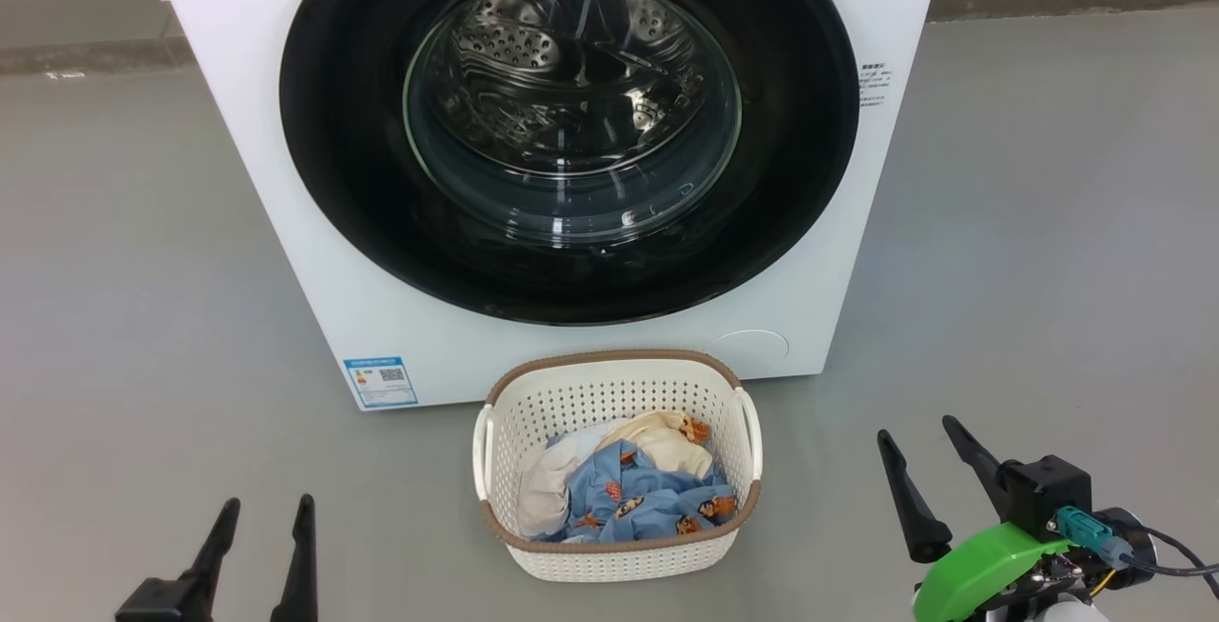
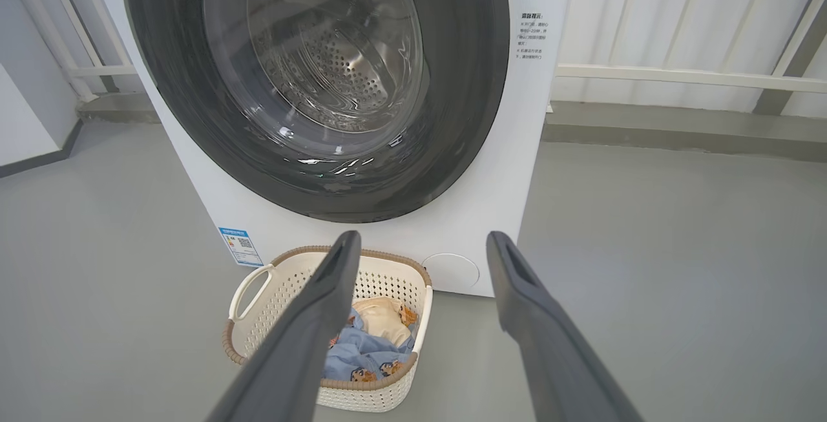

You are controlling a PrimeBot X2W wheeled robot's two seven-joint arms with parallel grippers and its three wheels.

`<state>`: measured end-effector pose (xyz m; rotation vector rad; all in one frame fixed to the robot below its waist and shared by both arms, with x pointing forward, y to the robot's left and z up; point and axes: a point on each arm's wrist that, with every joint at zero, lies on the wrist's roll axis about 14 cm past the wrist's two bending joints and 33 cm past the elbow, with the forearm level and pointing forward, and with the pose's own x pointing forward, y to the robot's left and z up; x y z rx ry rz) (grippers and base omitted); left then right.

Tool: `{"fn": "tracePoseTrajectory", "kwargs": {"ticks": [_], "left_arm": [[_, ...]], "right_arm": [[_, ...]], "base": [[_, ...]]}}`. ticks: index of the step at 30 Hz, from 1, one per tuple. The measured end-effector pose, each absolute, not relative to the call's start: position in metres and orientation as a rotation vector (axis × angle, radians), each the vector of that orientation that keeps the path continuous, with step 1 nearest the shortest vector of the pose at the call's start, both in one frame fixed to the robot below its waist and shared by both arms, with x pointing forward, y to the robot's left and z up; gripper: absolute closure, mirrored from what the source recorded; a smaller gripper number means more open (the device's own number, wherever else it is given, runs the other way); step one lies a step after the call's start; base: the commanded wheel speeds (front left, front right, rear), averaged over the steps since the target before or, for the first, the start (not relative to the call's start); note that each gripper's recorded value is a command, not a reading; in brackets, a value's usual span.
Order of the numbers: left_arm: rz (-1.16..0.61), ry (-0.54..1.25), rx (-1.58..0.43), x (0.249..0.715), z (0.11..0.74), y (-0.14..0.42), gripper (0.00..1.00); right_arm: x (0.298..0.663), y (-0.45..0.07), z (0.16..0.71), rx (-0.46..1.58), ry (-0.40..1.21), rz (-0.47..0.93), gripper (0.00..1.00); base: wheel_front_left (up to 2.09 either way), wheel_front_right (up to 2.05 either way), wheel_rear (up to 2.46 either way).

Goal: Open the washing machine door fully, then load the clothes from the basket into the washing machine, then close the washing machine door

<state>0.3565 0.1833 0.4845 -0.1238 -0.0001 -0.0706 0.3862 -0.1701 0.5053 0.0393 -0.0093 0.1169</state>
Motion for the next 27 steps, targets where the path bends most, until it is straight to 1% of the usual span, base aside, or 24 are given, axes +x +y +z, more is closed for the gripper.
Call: {"fn": "tracePoseTrajectory", "kwargs": {"ticks": [19,27], "left_arm": [[-0.006,0.01,-0.112,0.356,0.48,0.197,0.0],[0.008,0.007,-0.118,0.355,0.481,0.199,0.0]], "right_arm": [[0.386,-0.2,0.509,0.034,-0.028,0.009,0.0],[0.386,-0.2,0.511,0.037,-0.037,0.006,0.0]], "base": [[0.0,0.0,0.0],[0.0,0.0,0.0]]}}
